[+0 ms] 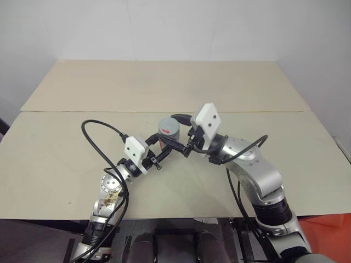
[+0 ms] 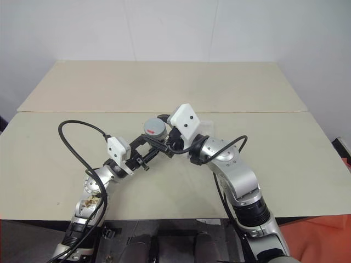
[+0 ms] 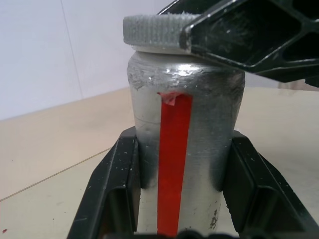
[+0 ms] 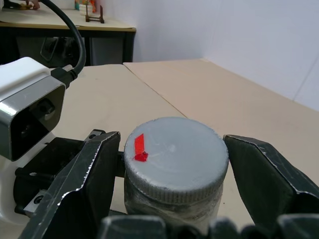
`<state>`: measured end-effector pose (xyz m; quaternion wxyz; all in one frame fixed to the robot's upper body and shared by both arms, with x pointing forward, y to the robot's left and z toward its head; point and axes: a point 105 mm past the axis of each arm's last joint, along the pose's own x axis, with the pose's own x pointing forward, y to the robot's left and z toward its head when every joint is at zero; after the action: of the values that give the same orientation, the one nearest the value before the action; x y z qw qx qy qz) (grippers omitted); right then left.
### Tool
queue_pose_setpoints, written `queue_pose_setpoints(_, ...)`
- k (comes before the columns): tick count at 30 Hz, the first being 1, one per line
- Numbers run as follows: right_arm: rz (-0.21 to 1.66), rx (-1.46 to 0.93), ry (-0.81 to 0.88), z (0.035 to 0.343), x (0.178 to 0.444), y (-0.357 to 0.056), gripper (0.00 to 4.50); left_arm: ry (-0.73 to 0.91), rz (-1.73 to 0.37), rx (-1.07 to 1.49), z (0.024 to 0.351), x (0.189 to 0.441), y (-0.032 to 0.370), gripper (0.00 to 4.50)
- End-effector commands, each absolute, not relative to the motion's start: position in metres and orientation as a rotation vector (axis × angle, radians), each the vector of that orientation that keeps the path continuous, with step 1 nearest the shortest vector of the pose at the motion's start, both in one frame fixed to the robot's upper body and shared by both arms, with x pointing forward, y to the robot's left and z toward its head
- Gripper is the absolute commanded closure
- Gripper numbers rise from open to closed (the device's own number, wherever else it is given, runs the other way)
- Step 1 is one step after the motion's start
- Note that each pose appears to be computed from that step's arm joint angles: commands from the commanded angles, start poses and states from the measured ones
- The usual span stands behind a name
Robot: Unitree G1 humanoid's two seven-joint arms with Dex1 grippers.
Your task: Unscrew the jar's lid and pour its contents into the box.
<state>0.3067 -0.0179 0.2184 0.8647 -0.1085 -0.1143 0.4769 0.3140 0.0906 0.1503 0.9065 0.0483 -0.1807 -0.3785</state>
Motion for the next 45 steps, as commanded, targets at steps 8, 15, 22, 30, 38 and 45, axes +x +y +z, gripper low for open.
queue_pose_setpoints(8, 0.98, -0.229, -0.328, 0.238, 0.303, -0.02, 0.81, -0.429, -0.801, 0.108, 0.162, 0.309, 0.086, 2.61)
queue_pose_setpoints(15, 0.973, -0.227, -0.331, 0.238, 0.303, -0.02, 1.73, -0.424, -0.802, 0.107, 0.161, 0.309, 0.086, 2.61)
queue_pose_setpoints(22, 1.0, -0.18, -0.352, 0.247, 0.298, -0.019, 1.73, -0.416, -0.804, 0.12, 0.158, 0.309, 0.087, 2.61)
queue_pose_setpoints(30, 1.11, -0.109, -0.363, 0.261, 0.282, -0.02, 1.73, -0.413, -0.827, 0.159, 0.153, 0.307, 0.084, 2.61)
queue_pose_setpoints(38, 1.137, -0.219, -0.411, 0.258, 0.278, -0.019, 1.73, -0.408, -0.862, 0.15, 0.153, 0.304, 0.081, 2.61)
queue_pose_setpoints(45, 1.24, -0.209, -0.394, 0.256, 0.276, -0.022, 1.73, -0.384, -0.968, 0.141, 0.148, 0.293, 0.076, 2.61)
